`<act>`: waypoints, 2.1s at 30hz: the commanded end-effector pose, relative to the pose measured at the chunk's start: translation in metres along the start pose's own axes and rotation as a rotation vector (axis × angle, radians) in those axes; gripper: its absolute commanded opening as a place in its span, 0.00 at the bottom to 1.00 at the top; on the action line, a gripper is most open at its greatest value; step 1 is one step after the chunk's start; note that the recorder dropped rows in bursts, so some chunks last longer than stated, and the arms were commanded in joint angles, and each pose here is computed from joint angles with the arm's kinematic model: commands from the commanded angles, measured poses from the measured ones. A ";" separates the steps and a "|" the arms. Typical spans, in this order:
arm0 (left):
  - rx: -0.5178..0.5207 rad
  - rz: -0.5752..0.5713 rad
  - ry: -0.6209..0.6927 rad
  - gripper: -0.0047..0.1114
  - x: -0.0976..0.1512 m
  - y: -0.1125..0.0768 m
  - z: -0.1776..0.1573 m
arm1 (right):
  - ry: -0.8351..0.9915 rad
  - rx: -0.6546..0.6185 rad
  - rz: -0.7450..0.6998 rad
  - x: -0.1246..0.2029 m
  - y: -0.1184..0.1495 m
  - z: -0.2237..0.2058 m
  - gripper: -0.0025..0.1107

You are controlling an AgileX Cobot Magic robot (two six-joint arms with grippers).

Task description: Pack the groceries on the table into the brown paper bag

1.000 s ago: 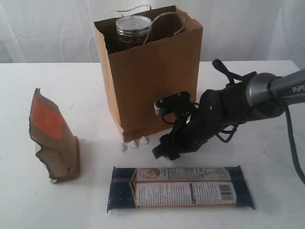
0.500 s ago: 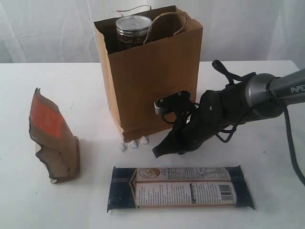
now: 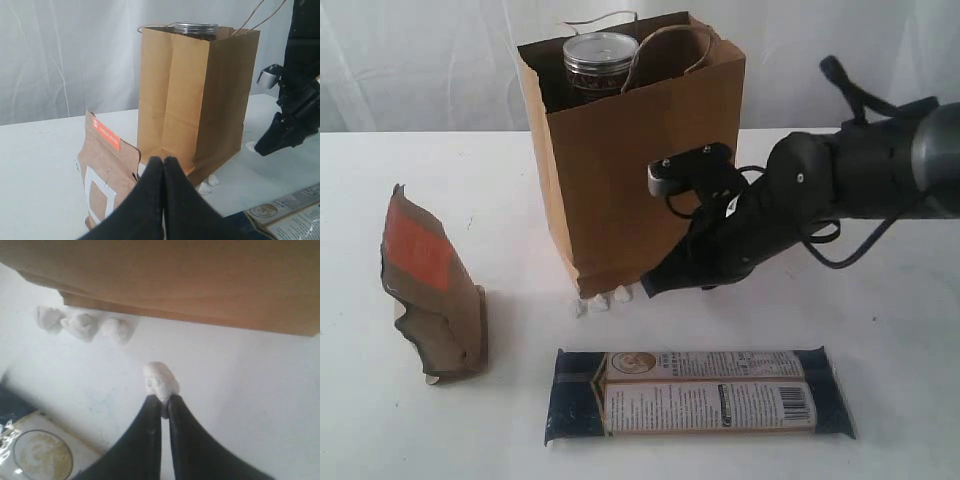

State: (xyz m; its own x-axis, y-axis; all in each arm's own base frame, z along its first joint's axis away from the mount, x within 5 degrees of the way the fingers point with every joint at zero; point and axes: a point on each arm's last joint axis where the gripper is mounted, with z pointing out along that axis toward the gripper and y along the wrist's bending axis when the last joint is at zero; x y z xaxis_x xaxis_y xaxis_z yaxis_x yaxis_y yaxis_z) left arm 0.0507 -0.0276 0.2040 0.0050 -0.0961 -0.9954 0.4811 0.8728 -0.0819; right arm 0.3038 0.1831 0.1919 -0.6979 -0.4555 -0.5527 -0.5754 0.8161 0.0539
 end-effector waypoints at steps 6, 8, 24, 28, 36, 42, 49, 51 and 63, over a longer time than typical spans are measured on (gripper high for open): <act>0.002 0.012 -0.010 0.04 0.000 0.000 0.000 | -0.126 0.013 -0.049 -0.004 0.007 -0.074 0.06; 0.002 0.012 -0.010 0.04 0.000 0.000 0.000 | -0.186 0.028 -0.072 -0.007 0.008 -0.095 0.05; 0.002 0.012 -0.010 0.04 0.000 0.000 0.000 | -0.499 0.315 -0.172 -0.040 -0.017 -0.186 0.05; 0.002 0.012 -0.010 0.04 0.000 0.000 0.000 | -0.575 0.350 -0.153 -0.056 -0.030 -0.193 0.05; 0.002 0.012 -0.010 0.04 0.000 0.000 0.000 | -0.606 0.359 -0.156 -0.092 -0.040 -0.177 0.05; 0.002 0.012 -0.010 0.04 0.000 0.000 0.000 | -0.601 0.344 -0.138 -0.127 -0.050 -0.143 0.05; 0.002 0.012 -0.010 0.04 0.000 0.000 0.000 | -0.542 0.283 -0.160 -0.144 -0.036 -0.117 0.05; 0.002 0.012 -0.010 0.04 0.000 0.000 0.000 | -0.509 0.263 -0.150 -0.143 -0.034 -0.110 0.08; 0.002 0.012 -0.010 0.04 0.000 0.000 0.000 | -0.544 0.269 -0.135 -0.142 -0.031 -0.142 0.47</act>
State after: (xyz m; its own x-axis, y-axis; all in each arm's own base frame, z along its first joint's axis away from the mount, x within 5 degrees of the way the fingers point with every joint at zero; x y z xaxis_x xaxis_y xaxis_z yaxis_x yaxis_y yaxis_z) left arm 0.0507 -0.0276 0.2040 0.0050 -0.0961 -0.9954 0.4811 0.8728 -0.0819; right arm 0.3701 0.1772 0.3652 -0.3100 -0.3947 -0.8649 -0.4778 0.8512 -0.2172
